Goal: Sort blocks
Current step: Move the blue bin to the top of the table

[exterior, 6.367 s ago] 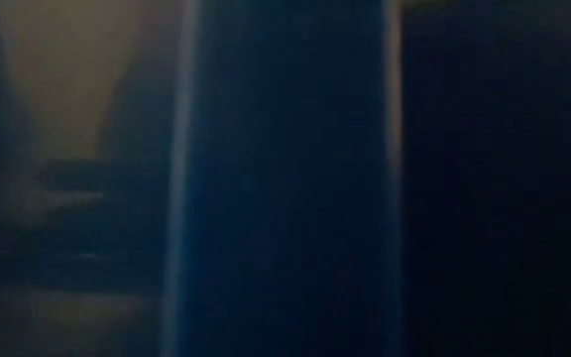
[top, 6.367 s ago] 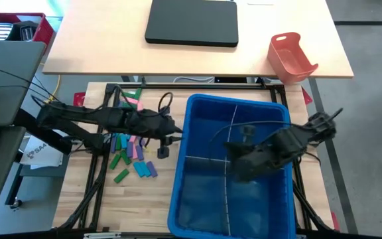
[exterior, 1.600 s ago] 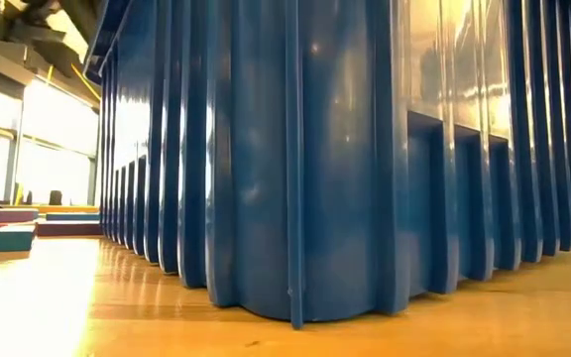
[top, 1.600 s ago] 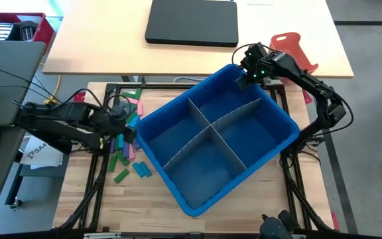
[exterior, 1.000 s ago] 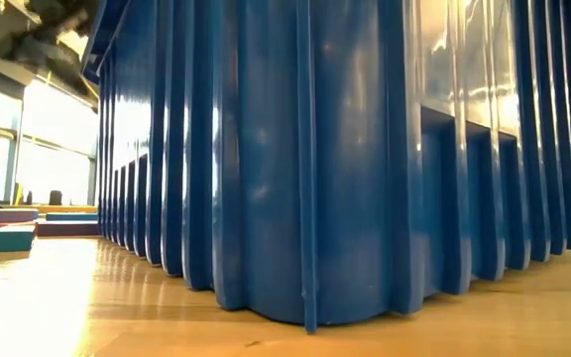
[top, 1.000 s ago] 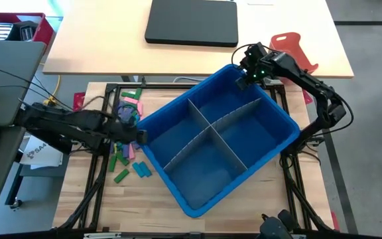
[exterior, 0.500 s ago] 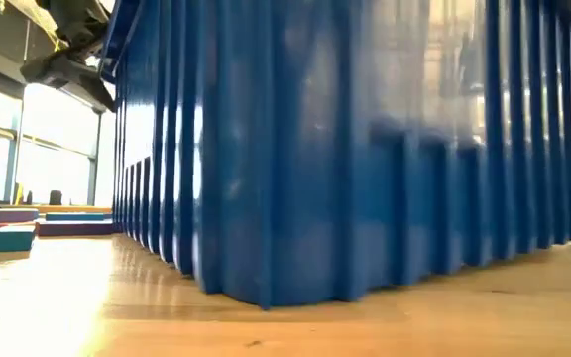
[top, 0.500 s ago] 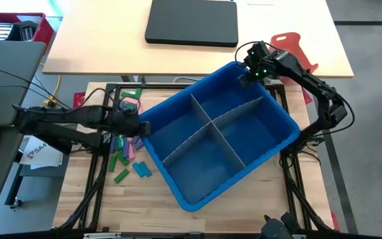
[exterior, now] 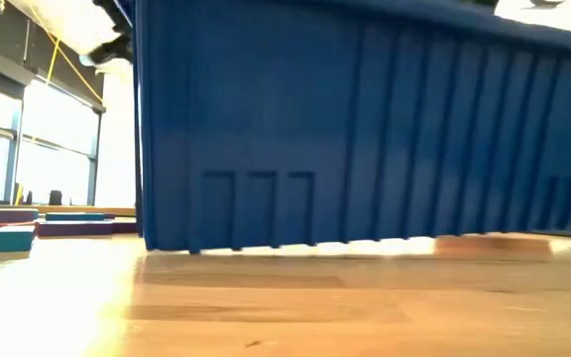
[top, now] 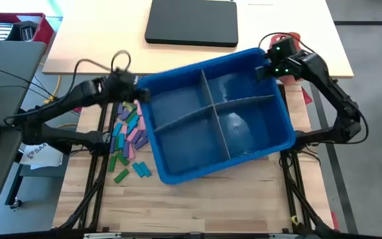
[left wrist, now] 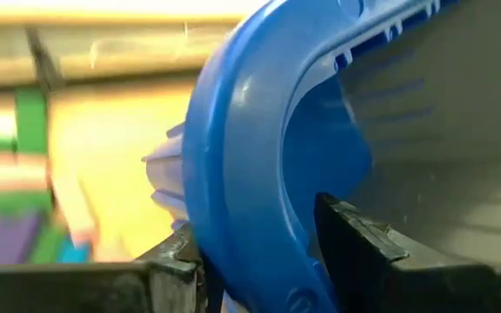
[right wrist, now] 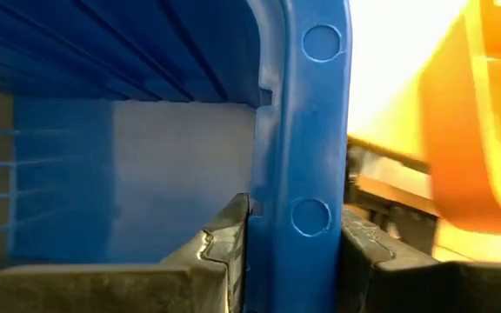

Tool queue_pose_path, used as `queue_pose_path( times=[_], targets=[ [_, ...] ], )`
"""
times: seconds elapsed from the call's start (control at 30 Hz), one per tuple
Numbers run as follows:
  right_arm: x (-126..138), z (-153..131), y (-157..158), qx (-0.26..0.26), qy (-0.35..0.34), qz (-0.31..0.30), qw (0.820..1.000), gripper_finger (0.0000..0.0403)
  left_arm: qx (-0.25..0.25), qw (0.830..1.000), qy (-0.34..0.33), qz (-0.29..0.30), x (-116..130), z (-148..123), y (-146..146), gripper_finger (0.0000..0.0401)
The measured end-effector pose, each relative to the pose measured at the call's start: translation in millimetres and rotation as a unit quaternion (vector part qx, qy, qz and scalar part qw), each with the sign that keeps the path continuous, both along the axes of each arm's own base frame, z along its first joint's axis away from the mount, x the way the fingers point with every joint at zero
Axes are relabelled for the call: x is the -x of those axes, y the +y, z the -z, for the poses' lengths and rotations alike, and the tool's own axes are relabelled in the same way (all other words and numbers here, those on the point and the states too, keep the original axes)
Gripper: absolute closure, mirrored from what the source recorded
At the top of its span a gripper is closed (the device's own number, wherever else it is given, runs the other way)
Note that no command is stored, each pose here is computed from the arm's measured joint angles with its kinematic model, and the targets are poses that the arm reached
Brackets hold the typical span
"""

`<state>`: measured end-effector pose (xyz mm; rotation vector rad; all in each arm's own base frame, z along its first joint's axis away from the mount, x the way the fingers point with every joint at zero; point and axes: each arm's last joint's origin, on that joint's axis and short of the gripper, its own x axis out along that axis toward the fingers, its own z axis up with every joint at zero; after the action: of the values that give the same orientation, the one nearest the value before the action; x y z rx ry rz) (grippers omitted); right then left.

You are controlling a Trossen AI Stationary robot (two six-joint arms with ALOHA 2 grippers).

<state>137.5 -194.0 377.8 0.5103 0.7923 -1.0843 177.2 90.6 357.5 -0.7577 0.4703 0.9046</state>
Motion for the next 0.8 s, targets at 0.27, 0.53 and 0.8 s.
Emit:
queue_pose_path(
  times=[0.27,0.53,0.8],
  targets=[
    [9,4,-6,0.005,0.020,0.065,0.998,0.0303,-0.066,0.997,0.024,0.024,-23,-8,80,0.0262],
    [4,32,-39,-0.014,0.042,0.106,0.993,0.0294,-0.091,0.995,0.037,0.015,-22,16,152,0.0257],
    [-2,70,-73,-0.064,0.074,0.137,0.986,0.0285,-0.093,0.994,0.054,-0.003,-27,61,210,0.0253]
  ],
)
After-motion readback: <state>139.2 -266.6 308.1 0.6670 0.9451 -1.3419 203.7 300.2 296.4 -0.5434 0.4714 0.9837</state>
